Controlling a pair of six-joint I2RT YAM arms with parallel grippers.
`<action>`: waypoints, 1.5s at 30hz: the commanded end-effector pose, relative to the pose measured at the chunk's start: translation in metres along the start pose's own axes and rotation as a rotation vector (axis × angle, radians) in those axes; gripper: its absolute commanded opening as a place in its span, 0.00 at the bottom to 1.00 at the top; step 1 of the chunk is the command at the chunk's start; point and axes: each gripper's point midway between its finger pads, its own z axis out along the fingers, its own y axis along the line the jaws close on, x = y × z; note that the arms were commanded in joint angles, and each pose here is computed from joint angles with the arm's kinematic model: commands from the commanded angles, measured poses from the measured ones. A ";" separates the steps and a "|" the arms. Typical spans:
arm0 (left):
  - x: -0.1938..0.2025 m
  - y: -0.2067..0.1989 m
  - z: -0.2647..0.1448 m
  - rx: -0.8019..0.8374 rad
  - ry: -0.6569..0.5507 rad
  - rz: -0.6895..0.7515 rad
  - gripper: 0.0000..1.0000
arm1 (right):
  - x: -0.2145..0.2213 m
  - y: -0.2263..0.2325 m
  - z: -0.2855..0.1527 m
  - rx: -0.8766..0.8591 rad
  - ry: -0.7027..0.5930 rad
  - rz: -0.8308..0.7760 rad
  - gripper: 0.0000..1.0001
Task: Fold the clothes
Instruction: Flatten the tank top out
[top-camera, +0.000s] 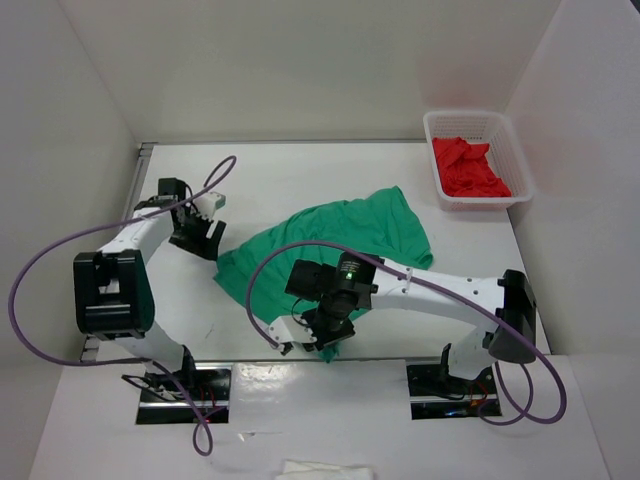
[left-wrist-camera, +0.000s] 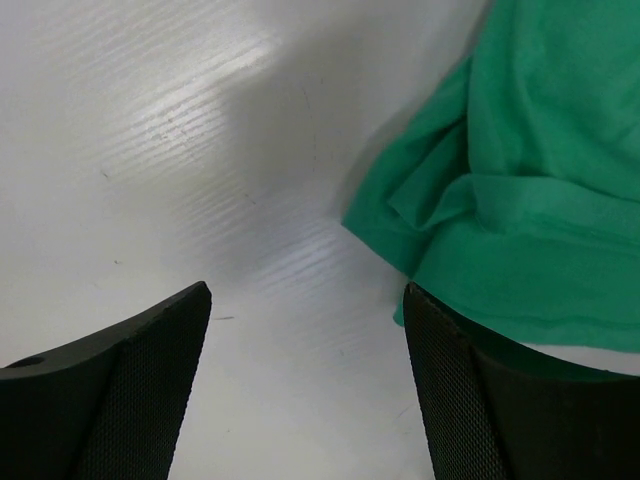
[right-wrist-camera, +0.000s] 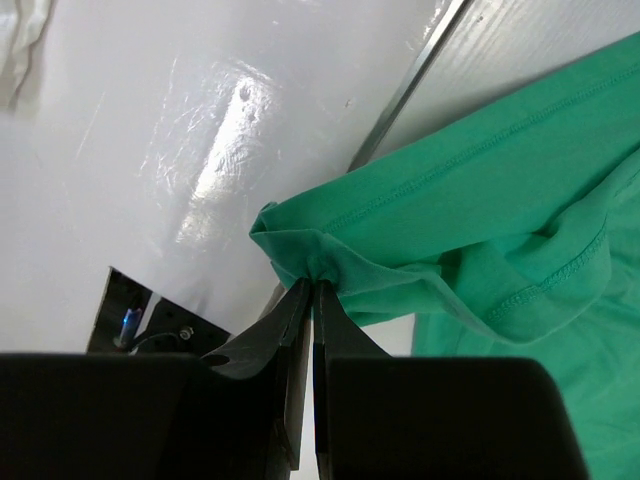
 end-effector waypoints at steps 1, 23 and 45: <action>-0.014 0.012 0.008 -0.066 -0.025 0.028 0.84 | -0.003 0.016 -0.011 -0.036 -0.024 -0.020 0.10; 0.015 -0.031 0.054 0.087 0.126 0.077 0.56 | -0.005 0.009 -0.013 0.009 -0.029 0.007 0.10; -0.055 0.022 -0.020 -0.033 -0.044 0.067 0.00 | 0.040 -0.046 -0.139 0.578 -0.183 0.186 0.00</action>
